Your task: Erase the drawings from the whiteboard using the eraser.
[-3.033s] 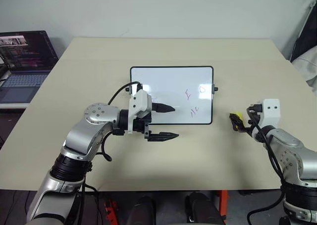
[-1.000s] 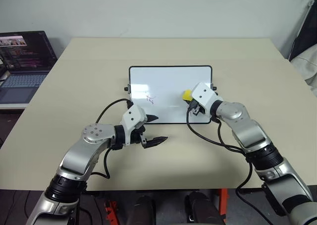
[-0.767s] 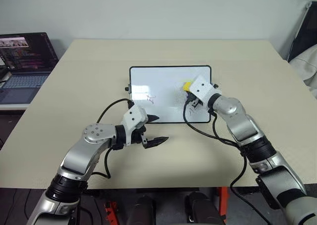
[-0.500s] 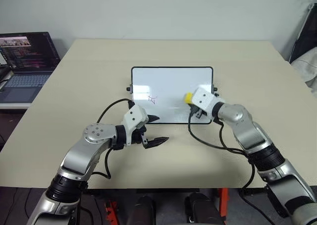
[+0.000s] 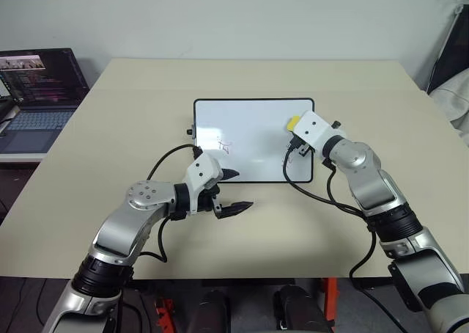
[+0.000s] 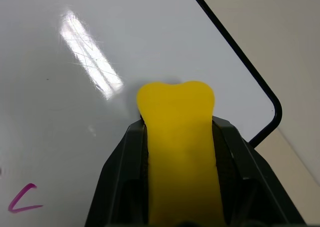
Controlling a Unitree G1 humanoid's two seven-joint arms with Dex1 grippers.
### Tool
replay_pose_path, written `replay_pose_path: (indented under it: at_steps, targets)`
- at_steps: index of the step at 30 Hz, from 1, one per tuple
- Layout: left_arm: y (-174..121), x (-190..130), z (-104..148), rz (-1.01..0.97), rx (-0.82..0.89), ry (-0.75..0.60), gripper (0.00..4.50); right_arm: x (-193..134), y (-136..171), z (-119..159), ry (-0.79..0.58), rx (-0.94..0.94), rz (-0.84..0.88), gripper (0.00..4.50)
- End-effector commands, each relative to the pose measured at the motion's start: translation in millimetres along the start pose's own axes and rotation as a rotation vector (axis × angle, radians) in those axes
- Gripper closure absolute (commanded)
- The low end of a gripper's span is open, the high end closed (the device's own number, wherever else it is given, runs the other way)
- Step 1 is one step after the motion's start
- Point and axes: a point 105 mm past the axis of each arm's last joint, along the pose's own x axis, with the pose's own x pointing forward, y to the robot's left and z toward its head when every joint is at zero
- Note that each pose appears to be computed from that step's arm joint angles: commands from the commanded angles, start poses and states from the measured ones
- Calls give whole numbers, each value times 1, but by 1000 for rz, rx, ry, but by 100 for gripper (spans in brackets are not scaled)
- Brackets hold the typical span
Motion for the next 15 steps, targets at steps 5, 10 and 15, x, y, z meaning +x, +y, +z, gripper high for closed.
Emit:
replay_pose_path:
  at_steps: [5, 10, 15]
  targets:
    - [-5, 1, 14, -21, 48, -37, 0, -21, 28, -48, 168, 122, 186, 321]
    - [-2, 2, 21, -15, 51, -70, 0, -19, 10, -35, 120, 121, 100, 321]
    - [-2, 3, 22, -17, 53, -73, 0, -8, -19, -16, 43, 137, -73, 321]
